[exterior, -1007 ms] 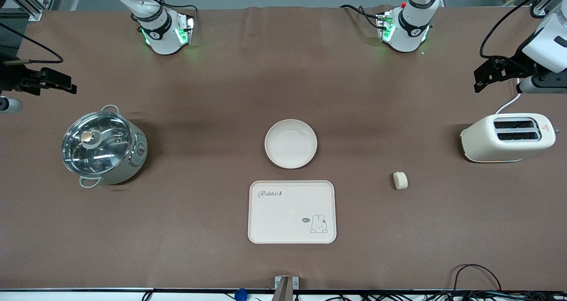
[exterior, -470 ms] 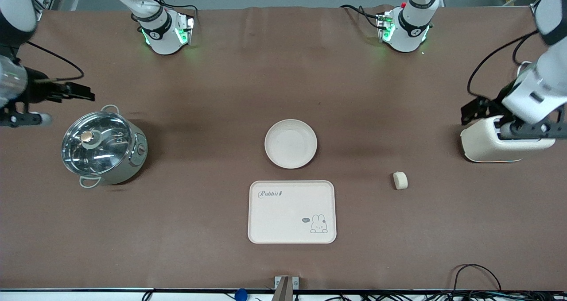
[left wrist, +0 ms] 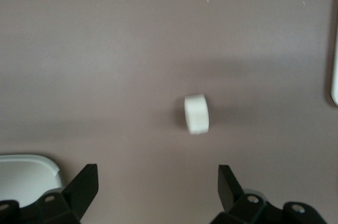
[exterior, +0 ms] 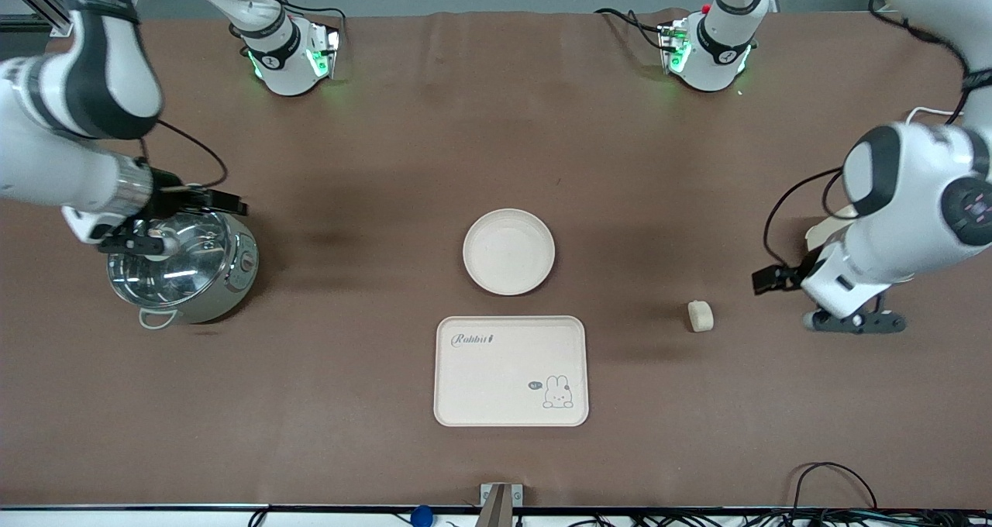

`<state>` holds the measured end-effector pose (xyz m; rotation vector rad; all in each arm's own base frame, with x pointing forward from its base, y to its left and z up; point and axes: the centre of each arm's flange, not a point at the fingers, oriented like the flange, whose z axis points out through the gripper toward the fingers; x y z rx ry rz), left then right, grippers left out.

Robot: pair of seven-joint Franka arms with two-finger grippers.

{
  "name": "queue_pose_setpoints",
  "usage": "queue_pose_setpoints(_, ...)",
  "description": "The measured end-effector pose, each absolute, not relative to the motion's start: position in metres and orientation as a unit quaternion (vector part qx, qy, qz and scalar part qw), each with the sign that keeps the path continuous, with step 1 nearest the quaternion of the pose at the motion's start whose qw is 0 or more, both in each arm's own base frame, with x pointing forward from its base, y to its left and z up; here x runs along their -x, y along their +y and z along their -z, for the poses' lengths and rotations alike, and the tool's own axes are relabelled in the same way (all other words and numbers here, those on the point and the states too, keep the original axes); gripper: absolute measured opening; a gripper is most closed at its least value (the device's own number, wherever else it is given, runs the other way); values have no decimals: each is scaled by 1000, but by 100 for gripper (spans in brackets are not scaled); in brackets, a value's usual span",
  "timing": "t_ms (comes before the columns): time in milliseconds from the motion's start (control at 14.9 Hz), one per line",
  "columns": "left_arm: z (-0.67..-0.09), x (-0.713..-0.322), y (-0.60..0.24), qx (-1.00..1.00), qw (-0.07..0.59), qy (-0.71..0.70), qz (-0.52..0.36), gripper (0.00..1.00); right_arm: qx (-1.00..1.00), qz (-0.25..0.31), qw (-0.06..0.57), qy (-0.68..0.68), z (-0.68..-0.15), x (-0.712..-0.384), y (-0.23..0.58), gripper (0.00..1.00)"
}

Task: Place bun in plate and plate on tray
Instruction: 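Reach the left gripper toward the cream bun while the right gripper rises, then grasp the bun with the left gripper while the right gripper reaches the plate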

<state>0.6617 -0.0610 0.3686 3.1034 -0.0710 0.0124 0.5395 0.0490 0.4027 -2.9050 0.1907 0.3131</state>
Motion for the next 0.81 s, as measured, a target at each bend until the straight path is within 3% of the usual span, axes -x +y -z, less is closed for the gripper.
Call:
queue_pose_setpoints(336, -269, -676, -80, -999, 33, 11, -2, 100, 981, -93, 127, 116, -352, -528, 189, 100)
queue_pose_setpoints(671, -227, -675, -101, -999, 38, 37, -1, 99, 985, -45, 136, 91, -278, -518, 277, 100)
queue_pose_setpoints(805, -209, -673, -102, -998, 39, 39, 7, 92, 985, -29, 140, 96, -255, -506, 313, 100)
